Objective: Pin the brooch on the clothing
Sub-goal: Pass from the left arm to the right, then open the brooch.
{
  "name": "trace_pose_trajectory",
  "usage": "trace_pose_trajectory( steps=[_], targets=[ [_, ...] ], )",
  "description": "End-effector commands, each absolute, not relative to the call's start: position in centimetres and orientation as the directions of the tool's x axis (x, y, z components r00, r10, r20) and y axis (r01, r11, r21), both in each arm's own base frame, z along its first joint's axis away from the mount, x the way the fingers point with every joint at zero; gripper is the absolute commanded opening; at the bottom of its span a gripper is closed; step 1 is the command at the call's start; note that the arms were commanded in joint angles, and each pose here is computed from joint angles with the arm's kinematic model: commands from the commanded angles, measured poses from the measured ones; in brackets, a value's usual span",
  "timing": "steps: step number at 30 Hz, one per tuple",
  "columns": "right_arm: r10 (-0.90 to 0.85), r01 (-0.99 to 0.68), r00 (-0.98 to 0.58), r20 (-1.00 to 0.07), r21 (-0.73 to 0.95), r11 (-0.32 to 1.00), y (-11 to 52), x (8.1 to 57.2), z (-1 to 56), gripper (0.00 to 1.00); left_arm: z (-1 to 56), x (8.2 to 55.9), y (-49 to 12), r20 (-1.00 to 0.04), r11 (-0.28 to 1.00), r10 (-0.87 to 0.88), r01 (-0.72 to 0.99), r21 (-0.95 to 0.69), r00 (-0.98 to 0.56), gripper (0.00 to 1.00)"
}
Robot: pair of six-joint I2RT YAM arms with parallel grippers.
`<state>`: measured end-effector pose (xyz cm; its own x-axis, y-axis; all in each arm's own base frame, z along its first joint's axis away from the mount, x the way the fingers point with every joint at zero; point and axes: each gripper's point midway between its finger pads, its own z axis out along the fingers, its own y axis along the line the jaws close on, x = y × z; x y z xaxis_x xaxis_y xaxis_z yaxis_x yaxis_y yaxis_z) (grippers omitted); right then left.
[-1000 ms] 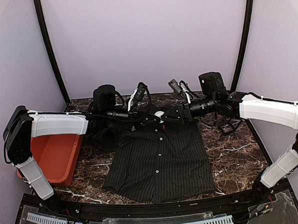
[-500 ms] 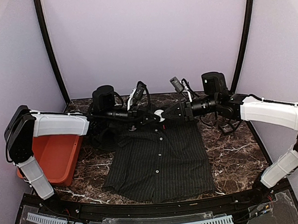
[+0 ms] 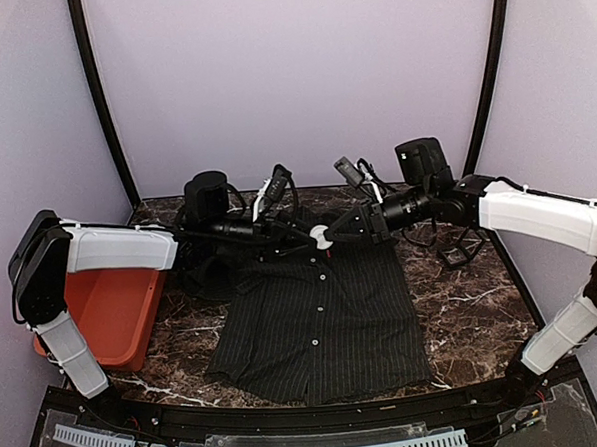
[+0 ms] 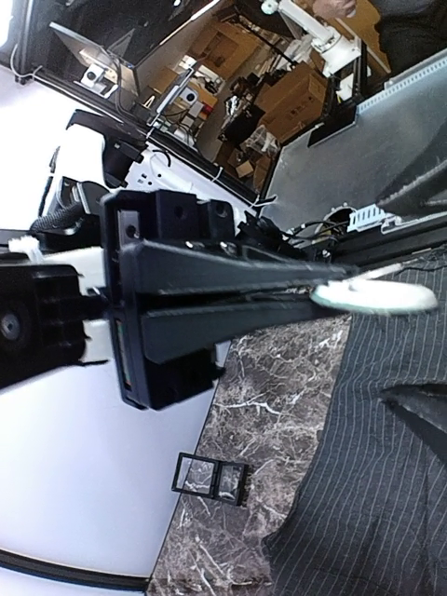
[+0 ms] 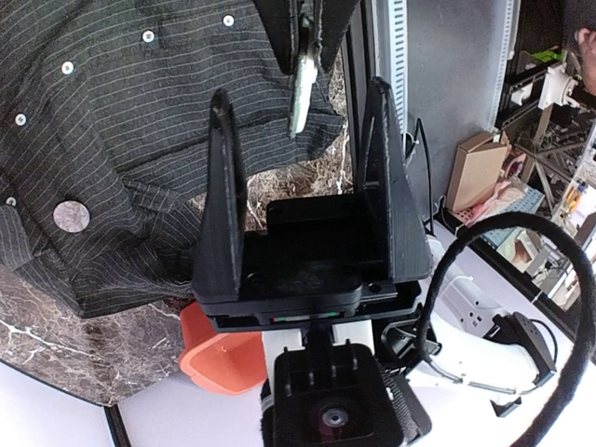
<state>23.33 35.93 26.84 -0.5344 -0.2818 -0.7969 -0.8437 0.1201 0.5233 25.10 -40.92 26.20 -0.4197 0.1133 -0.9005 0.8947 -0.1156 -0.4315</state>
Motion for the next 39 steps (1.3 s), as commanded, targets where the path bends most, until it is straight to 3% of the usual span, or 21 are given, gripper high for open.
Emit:
trace_pose_trajectory(
  steps=[1,11,22,29,39],
  targets=[
    [-0.358,-0.86,-0.5,-0.789,0.502,0.096,35.4,22.3,27.4,0.0,27.1,24.6,-40.2,-0.913,-0.151,0.149,0.904,-0.4,-0.38,0.63],
    [-0.479,-0.829,-0.514,-0.711,0.556,0.064,35.4,20.4,25.6,0.0,25.9,23.6,-40.2,-0.901,-0.205,0.233,0.887,-0.414,-0.366,0.65],
    [-0.511,-0.833,-0.5,-0.699,0.549,0.063,36.1,20.1,25.3,0.0,24.1,22.2,-41.2,-0.872,-0.245,0.307,0.853,-0.46,-0.382,0.52],
    [-0.519,-0.834,-0.496,-0.696,0.549,0.06,36.2,19.9,25.3,0.0,23.7,22.0,-41.4,-0.869,-0.246,0.325,0.853,-0.46,-0.374,0.37],
    [-0.546,-0.828,-0.499,-0.673,0.556,0.072,36.1,19.6,24.2,0.0,24.0,21.8,-41.4,-0.877,-0.251,0.316,0.859,-0.446,-0.363,0.34]
  ],
)
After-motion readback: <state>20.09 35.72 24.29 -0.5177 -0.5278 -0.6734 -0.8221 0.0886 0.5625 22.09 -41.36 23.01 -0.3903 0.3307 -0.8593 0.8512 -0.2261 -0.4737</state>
